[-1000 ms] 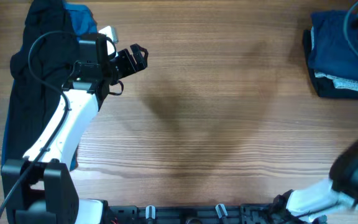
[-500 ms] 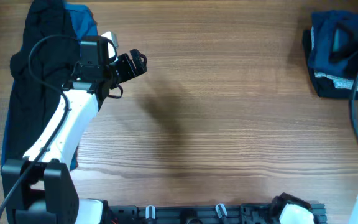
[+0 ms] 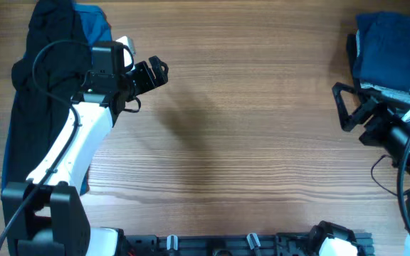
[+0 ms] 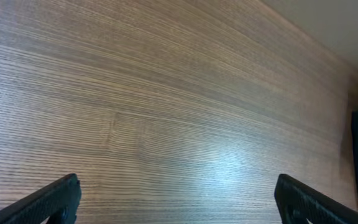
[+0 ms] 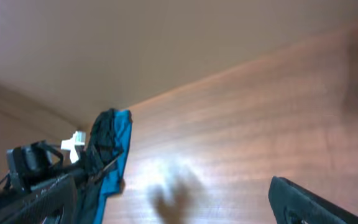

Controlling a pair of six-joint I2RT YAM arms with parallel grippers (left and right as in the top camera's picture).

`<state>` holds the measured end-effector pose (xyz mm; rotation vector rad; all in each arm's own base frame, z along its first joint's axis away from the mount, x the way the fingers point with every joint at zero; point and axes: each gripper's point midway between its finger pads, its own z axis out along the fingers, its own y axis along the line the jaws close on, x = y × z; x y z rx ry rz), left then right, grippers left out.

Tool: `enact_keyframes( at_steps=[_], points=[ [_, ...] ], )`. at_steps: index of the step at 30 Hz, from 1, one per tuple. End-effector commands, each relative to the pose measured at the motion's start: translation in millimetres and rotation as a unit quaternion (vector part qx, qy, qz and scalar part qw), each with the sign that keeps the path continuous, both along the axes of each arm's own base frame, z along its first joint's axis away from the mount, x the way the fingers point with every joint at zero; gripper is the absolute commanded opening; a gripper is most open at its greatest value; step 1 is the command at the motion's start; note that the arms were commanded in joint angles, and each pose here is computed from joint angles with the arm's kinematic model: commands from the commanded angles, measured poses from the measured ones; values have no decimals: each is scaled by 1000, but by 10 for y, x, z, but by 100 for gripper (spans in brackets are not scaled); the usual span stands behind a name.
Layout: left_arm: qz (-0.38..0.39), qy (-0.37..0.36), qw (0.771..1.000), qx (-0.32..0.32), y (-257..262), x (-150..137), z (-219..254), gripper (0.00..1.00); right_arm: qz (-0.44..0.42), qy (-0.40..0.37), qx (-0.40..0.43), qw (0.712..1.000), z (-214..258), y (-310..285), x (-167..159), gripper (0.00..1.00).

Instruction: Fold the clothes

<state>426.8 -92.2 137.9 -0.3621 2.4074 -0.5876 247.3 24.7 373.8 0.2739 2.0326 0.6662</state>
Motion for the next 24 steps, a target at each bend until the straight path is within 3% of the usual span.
enact_keyframes(
  at_steps=[1,4,6,7,9,10,13,18,24],
  points=[
    [-7,-2,1000,11,-1,13,-31,100,-40,89,-7,995,-367,-123,-88,100],
    [-6,-2,1000,12,0,13,-31,100,-38,103,-31,994,-451,-160,-118,100],
    [-6,-2,1000,12,0,13,-31,100,11,50,-75,996,-324,-98,-52,100],
    [-6,-2,1000,12,0,13,-31,100,75,-24,-136,988,-162,7,-7,100],
    [-7,-2,1000,11,-1,13,-31,100,182,-151,-255,938,58,250,-86,100],
    [-6,-2,1000,12,0,13,-31,100,228,-205,-312,899,109,382,-192,100],
    [-6,-2,1000,12,0,13,-31,100,243,-259,-360,863,80,496,-360,100],
    [-6,-2,1000,12,0,13,-31,100,129,-303,-312,891,-146,372,-286,100],
    [-6,-2,1000,12,0,13,-31,100,51,-311,-215,924,-641,296,-189,100]
  ],
)
